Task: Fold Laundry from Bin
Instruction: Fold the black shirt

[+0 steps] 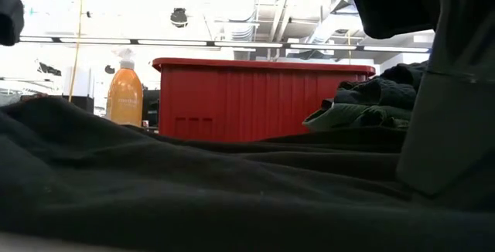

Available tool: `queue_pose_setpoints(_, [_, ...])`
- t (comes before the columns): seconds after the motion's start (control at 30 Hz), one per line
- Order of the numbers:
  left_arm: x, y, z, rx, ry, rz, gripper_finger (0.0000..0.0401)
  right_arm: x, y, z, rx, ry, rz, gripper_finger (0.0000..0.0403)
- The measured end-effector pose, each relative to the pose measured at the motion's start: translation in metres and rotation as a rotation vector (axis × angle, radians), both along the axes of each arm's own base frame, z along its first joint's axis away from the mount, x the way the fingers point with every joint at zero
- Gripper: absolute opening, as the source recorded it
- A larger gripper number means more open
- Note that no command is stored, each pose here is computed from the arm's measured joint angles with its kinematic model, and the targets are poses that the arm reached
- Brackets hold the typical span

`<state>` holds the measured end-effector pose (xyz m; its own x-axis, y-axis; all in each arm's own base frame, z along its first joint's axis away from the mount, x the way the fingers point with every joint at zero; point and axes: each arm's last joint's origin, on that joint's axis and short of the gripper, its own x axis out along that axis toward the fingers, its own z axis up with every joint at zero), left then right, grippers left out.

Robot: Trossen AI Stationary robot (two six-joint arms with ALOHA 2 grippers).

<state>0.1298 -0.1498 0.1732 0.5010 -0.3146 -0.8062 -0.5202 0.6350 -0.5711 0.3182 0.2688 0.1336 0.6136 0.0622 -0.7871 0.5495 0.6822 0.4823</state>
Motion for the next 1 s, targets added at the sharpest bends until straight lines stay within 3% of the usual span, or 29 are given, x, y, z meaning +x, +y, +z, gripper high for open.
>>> queue_pose_setpoints(0.23, [0.014, -0.03, -0.004, -0.088, -0.079, -0.104, 0.0139, 0.0, 0.0, 0.0, 0.005, 0.003, 0.003, 0.0172])
queue_pose_setpoints(0.5, [0.012, -0.043, -0.019, -0.083, 0.041, -0.249, 0.0139, 0.0, 0.0, 0.0, 0.007, 0.006, 0.012, 0.0172])
queue_pose_setpoints(0.77, [-0.009, -0.032, 0.017, -0.121, -0.064, -0.426, 0.0139, 0.0, 0.001, -0.001, 0.021, 0.023, 0.031, 0.0172])
queue_pose_setpoints(0.83, [-0.015, -0.024, 0.027, -0.099, -0.1, -0.384, 0.0139, 0.0, 0.001, -0.001, 0.022, 0.024, 0.033, 0.0172])
queue_pose_setpoints(1.0, [-0.023, -0.001, 0.029, 0.06, -0.114, -0.123, 0.0139, 0.0, 0.001, -0.001, 0.015, 0.023, 0.043, 0.0172])
